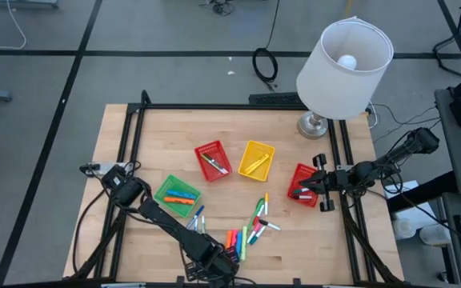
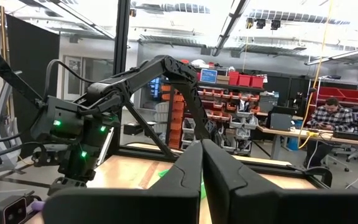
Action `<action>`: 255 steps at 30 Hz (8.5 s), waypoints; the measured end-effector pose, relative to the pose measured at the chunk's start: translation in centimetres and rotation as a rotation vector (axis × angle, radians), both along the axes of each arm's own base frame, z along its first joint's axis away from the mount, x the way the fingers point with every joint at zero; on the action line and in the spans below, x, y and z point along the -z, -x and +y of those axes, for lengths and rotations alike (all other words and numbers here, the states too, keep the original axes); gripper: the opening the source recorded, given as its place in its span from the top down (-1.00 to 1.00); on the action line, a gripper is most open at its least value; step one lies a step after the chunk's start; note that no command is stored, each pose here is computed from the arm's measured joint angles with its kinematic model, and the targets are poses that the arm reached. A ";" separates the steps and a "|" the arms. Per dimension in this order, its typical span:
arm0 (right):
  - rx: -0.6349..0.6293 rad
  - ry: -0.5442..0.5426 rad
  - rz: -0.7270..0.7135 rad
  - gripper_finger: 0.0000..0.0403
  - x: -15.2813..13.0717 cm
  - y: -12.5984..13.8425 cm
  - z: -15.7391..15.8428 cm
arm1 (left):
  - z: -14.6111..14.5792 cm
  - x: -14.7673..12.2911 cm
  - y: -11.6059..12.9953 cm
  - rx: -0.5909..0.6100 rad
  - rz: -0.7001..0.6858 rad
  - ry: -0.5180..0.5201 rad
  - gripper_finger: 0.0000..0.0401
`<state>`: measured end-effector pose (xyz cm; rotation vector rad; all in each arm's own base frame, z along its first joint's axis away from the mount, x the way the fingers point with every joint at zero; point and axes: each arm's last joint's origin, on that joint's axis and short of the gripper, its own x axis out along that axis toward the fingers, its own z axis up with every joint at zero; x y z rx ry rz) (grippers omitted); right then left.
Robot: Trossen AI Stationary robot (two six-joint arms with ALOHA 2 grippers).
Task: Pick & Place Markers
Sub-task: Put the purple highlighter into the green bin, then put the green marker into the left red bin
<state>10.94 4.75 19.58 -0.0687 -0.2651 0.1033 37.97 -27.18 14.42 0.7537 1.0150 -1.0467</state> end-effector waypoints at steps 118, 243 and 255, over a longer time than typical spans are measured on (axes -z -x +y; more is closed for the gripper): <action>0.017 -0.119 0.058 1.00 0.5 -0.6 0.1 | 16.1 -7.5 20.2 -1.242 -0.558 0.127 0.72; 0.030 -0.057 0.065 1.00 0.6 -0.6 0.2 | 24.1 -3.1 28.5 -0.953 -1.077 0.770 0.98; 0.069 0.140 0.009 1.00 0.3 -0.6 0.2 | 24.1 -2.5 28.4 -0.973 -1.029 0.714 0.88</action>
